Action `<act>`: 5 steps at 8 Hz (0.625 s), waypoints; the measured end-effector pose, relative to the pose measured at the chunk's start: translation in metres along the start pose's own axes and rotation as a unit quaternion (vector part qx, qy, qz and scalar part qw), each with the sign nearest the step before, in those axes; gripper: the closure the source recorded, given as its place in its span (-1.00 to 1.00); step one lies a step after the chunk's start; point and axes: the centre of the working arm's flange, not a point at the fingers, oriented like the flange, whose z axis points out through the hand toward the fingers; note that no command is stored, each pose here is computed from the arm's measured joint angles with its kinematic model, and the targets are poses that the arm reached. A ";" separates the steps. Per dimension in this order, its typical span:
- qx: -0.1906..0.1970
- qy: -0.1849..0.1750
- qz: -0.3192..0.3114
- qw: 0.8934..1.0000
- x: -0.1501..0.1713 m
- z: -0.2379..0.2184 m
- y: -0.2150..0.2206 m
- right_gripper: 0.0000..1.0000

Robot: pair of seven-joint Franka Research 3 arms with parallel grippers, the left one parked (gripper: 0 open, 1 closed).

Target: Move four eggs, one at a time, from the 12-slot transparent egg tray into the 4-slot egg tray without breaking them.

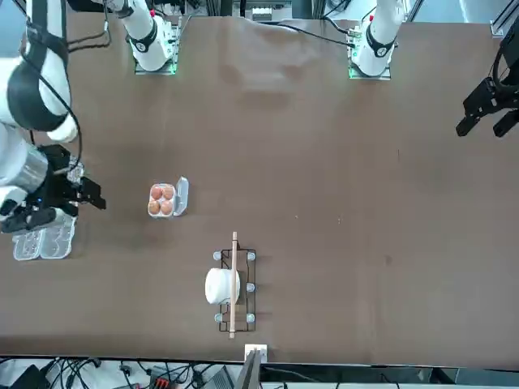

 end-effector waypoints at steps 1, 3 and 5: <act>-0.015 -0.003 0.022 1.000 -0.002 -0.016 -0.011 -1.00; -0.024 -0.010 0.054 0.998 -0.011 -0.045 -0.033 -1.00; -0.021 -0.013 0.074 0.997 -0.021 -0.066 -0.017 -1.00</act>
